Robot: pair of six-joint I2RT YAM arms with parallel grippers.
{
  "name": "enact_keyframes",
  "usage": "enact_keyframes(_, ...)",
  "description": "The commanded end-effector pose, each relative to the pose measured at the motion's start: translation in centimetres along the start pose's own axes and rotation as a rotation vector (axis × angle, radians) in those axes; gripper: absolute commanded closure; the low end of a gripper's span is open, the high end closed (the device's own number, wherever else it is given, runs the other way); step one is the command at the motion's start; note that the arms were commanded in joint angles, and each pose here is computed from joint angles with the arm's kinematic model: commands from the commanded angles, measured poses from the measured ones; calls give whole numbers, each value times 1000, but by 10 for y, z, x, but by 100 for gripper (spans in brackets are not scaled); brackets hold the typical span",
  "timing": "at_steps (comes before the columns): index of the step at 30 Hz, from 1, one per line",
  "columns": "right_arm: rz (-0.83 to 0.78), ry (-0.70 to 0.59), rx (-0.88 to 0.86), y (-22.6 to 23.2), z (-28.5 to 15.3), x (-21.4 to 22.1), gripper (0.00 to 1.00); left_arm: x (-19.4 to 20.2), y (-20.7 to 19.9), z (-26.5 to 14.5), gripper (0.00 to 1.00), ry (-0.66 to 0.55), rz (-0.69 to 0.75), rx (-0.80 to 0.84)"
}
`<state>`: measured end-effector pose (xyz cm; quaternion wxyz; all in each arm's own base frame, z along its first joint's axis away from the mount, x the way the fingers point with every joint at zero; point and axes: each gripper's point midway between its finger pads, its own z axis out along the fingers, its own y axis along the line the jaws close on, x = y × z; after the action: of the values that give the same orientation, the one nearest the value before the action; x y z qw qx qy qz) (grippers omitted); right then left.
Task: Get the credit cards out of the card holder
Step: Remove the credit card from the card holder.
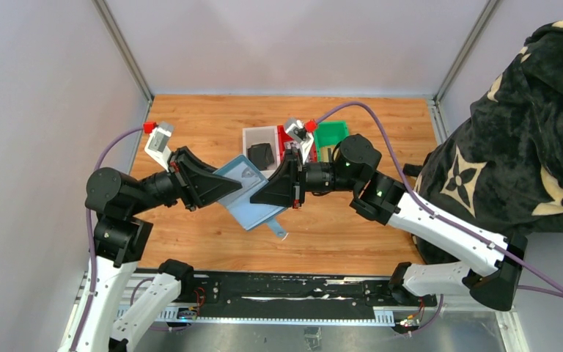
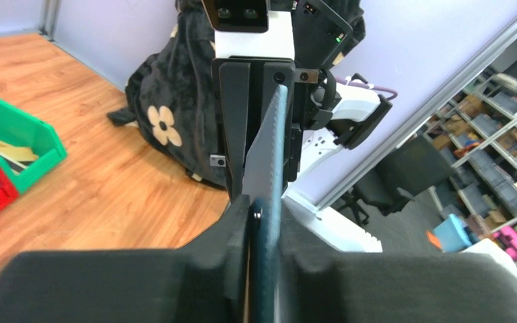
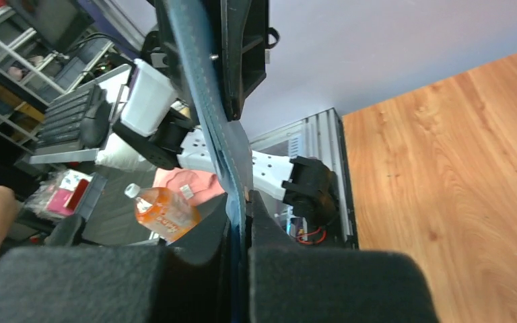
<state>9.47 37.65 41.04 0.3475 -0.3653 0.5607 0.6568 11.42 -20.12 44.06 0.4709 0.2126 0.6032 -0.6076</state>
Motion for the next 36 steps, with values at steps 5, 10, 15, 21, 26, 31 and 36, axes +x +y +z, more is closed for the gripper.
enact_keyframes(5,-42,-1,133,-14,-11,-4,100,-3,-6,-2,46,-7,10,-1)
enact_keyframes(10,-46,15,123,-9,-14,-4,100,1,-2,-2,48,3,20,-10)
enact_keyframes(15,-31,24,96,-1,-13,-8,100,1,12,-5,53,-14,87,-77)
enact_keyframes(21,-4,45,80,6,-12,-10,100,-2,21,-8,57,-32,144,-141)
enact_keyframes(26,-7,50,73,6,-12,-9,100,-4,13,-7,54,-37,127,-108)
enact_keyframes(31,-28,58,83,4,-14,-7,100,-1,-2,-5,55,-7,68,-36)
enact_keyframes(36,-16,74,100,-3,-13,-2,100,-7,-15,-6,53,-14,64,0)
